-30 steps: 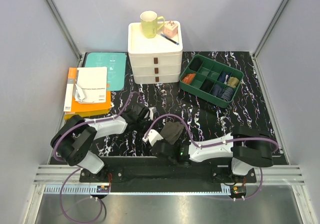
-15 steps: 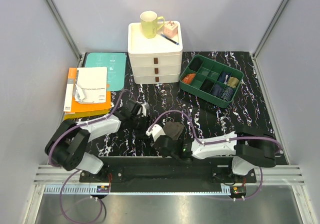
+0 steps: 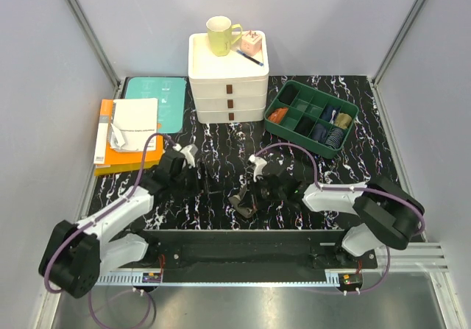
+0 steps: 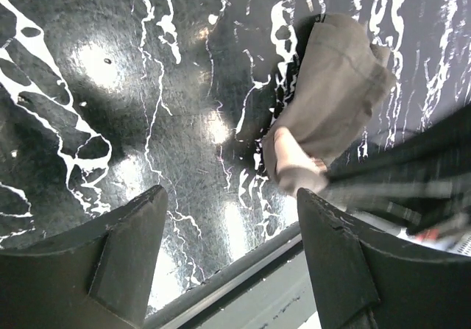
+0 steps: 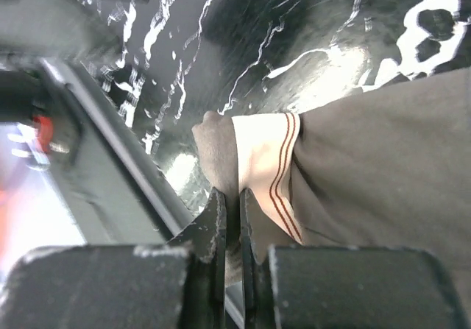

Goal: Roll the underwear
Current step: Roll the underwear to the center of the board.

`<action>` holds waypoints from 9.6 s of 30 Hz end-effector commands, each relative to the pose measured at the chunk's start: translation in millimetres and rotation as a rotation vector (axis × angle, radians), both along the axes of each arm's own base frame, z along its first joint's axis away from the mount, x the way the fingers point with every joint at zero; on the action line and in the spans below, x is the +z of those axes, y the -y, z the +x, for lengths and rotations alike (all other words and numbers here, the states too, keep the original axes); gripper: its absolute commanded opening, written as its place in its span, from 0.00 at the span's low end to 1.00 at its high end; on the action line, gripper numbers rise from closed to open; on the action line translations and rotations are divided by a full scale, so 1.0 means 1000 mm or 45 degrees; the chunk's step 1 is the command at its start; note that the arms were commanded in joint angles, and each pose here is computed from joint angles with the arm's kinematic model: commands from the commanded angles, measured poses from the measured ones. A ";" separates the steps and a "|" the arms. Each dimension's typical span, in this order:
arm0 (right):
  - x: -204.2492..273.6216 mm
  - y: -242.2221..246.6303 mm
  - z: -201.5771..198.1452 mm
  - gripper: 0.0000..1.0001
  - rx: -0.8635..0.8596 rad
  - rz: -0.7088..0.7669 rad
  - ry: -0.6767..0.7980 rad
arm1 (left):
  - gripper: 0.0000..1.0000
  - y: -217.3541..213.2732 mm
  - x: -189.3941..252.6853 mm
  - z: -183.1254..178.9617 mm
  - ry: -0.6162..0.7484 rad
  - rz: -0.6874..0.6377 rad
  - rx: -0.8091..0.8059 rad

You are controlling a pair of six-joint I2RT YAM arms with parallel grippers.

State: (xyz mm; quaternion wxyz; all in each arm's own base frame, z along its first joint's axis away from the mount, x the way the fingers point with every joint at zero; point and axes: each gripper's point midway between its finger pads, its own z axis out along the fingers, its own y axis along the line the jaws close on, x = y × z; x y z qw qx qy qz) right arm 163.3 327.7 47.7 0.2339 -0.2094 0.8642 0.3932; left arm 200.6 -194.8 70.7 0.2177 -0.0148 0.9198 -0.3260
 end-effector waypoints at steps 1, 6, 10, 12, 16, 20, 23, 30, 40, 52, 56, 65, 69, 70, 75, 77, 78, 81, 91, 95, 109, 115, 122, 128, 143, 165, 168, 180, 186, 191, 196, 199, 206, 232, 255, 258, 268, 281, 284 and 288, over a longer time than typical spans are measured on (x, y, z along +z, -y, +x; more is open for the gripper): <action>0.009 -0.008 -0.013 0.00 0.069 0.195 -0.272 | 0.73 0.004 0.013 0.008 0.166 -0.020 0.015; 0.013 -0.008 -0.007 0.00 0.044 0.338 -0.404 | 0.73 0.026 0.020 0.004 0.263 -0.080 -0.044; 0.012 -0.003 -0.001 0.00 -0.008 0.406 -0.488 | 0.71 0.049 0.024 0.005 0.346 -0.101 -0.105; 0.009 -0.001 0.000 0.00 -0.023 0.401 -0.512 | 0.69 0.052 0.022 0.006 0.355 -0.095 -0.111; 0.006 0.002 0.005 0.00 -0.045 0.435 -0.555 | 0.61 0.063 0.016 0.012 0.384 -0.126 -0.119; 0.002 0.008 0.008 0.00 -0.075 0.471 -0.600 | 0.50 0.069 0.010 0.012 0.383 -0.164 -0.115; -0.003 0.010 0.010 0.00 -0.096 0.466 -0.614 | 0.45 0.070 0.009 0.013 0.396 -0.182 -0.106; -0.009 0.012 0.012 0.00 -0.113 0.460 -0.626 | 0.43 0.081 0.006 0.012 0.408 -0.235 -0.118; -0.012 0.016 0.017 0.22 -0.130 0.375 -0.575 | 0.00 0.096 -0.019 0.011 0.295 -0.197 -0.135; 0.003 0.027 0.035 0.66 -0.152 0.212 -0.371 | 0.00 0.097 -0.047 0.009 0.144 0.045 -0.203; 0.011 0.034 0.036 0.69 -0.162 0.183 -0.304 | 0.00 0.100 -0.054 0.008 0.109 0.073 -0.213; 0.010 0.048 0.028 0.68 -0.145 0.084 -0.249 | 0.00 0.106 -0.052 0.009 0.104 0.067 -0.205; 0.009 0.051 0.024 0.66 -0.154 0.072 -0.252 | 0.00 0.108 -0.050 0.009 0.105 0.064 -0.205; 0.009 0.050 0.024 0.65 -0.157 0.073 -0.252 | 0.00 0.109 -0.049 0.009 0.107 0.064 -0.206; 0.005 0.049 0.018 0.43 -0.147 0.047 -0.261 | 0.00 0.111 -0.047 0.009 0.109 0.060 -0.207; 0.003 0.049 0.015 0.34 -0.138 0.036 -0.265 | 0.00 0.112 -0.045 0.010 0.112 0.059 -0.205; 0.002 0.047 0.014 0.30 -0.130 0.027 -0.257 | 0.00 0.113 -0.045 0.010 0.112 0.059 -0.206; -0.006 0.049 0.009 0.18 -0.120 -0.030 -0.251 | 0.00 0.114 -0.042 0.011 0.115 0.049 -0.200; -0.039 0.055 -0.005 0.00 -0.121 -0.218 -0.264 | 0.05 0.124 -0.017 0.016 0.155 -0.029 -0.178; -0.045 0.057 -0.007 0.00 -0.141 -0.255 -0.262 | 0.21 0.121 -0.006 0.015 0.174 -0.043 -0.159; -0.045 0.061 -0.002 0.00 -0.164 -0.280 -0.222 | 0.62 0.089 -0.020 -0.010 0.180 -0.024 -0.152; -0.043 0.059 -0.001 0.00 -0.166 -0.280 -0.215 | 0.62 0.088 -0.031 -0.017 0.128 -0.055 -0.137; -0.041 0.057 0.004 0.00 -0.176 -0.283 -0.192 | 0.32 0.105 -0.030 -0.033 0.041 -0.247 -0.168; -0.012 0.052 0.019 0.09 -0.233 -0.264 -0.128 | 0.00 0.106 -0.034 -0.036 0.029 -0.304 -0.146; 0.027 0.054 0.010 0.59 -0.616 0.023 -0.391 | 0.00 0.029 -0.034 -0.023 0.282 -0.063 0.389; 0.044 -0.025 -0.022 0.64 0.113 -0.160 0.528 | 0.00 0.057 -0.022 -0.037 0.248 0.152 0.088; 0.040 -0.032 -0.029 0.64 0.153 -0.175 0.583 | 0.00 0.059 -0.021 -0.039 0.234 0.144 0.079; -0.006 -0.035 -0.041 0.64 0.152 -0.454 0.681 | 0.00 0.062 -0.021 -0.040 0.197 0.104 0.077; -0.034 -0.024 -0.031 0.58 0.059 -0.634 0.717 | 0.00 0.063 -0.024 -0.044 0.157 0.064 0.049; -0.054 -0.021 -0.033 0.49 0.077 -0.722 0.721 | 0.00 0.062 -0.024 -0.040 0.143 0.012 0.052; -0.072 -0.018 -0.041 0.08 0.149 -0.781 0.696 | 0.00 0.060 -0.021 -0.034 0.140 -0.010 0.052; -0.075 -0.023 -0.051 0.00 0.212 -0.752 0.648 | 0.02 0.060 -0.017 -0.030 0.140 -0.029 0.056; -0.055 -0.026 -0.063 0.00 0.230 -0.616 0.545 | 0.42 0.037 -0.006 -0.010 0.175 -0.030 0.151; -0.010 -0.003 -0.013 0.00 -0.004 0.113 -0.352 | 0.65 0.029 0.005 -0.008 0.315 -0.176 0.087; -0.025 0.007 0.003 0.00 -0.104 0.251 -0.555 | 0.00 0.080 -0.009 -0.005 0.320 -0.289 0.004; -0.022 0.007 0.003 0.14 -0.093 0.246 -0.548 | 0.00 0.082 -0.021 -0.008 0.294 -0.188 -0.028; -0.002 0.018 0.019 0.61 -0.136 0.152 -0.374 | 0.00 0.084 -0.056 -0.013 0.208 0.119 -0.154; 0.036 0.069 0.020 0.90 -0.405 0.023 -0.214 | 0.00 0.094 -0.048 -0.016 0.311 0.158 -0.197; 0.027 0.072 0.007 0.95 -0.428 0.039 -0.317 | 0.00 0.097 -0.046 -0.018 0.328 0.159 -0.212; 0.018 0.078 -0.003 0.98 -0.477 0.054 -0.387 | 0.00 0.100 -0.045 -0.021 0.338 0.160 -0.224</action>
